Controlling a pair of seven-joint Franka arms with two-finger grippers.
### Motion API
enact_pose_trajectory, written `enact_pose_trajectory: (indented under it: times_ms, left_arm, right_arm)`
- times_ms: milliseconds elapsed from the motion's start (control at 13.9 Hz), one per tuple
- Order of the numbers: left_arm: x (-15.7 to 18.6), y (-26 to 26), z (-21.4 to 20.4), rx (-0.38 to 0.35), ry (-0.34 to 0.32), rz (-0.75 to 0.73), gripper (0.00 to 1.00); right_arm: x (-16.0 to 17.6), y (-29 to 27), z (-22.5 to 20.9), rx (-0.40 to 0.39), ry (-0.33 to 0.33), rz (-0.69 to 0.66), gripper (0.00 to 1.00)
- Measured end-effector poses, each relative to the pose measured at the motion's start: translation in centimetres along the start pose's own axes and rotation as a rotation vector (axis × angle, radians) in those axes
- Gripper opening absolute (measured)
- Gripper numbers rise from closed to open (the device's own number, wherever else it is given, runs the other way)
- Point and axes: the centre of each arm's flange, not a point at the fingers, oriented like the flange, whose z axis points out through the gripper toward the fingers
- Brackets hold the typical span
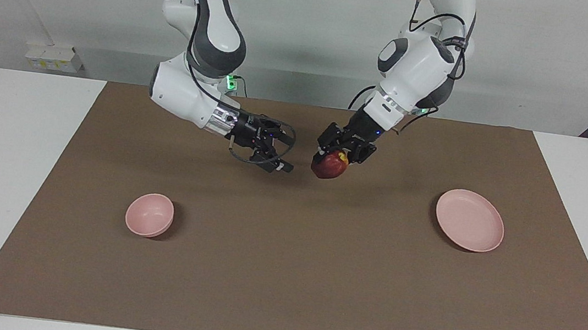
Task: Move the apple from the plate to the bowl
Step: 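Carry the apple toward the right gripper while the right gripper approaches, then close the right gripper on the apple held by the left gripper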
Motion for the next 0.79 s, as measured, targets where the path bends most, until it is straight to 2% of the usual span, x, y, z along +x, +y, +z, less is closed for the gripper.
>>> enact_pose_trajectory:
  times_ms: [143,359,574,789]
  left_arm:
    - [-0.5,0.5,0.2,-0.011,-0.003,0.001,0.8]
    - [-2.5,2.3,1.5,-0.049,0.027,0.024,0.8]
    - [-3.8,2.6,3.4,-0.051,0.023,0.032,0.8]
    - [-4.0,2.7,3.6,-0.05,0.02,0.034,0.8]
  right_arm:
    - [0.0,0.0,0.2,-0.002,-0.002,0.001,1.0]
    - [-0.5,0.3,1.0,-0.017,-0.005,-0.005,1.0]
    - [0.0,0.2,1.6,-0.026,-0.006,0.001,1.0]
    - [0.3,0.2,1.9,-0.036,-0.01,0.003,1.0]
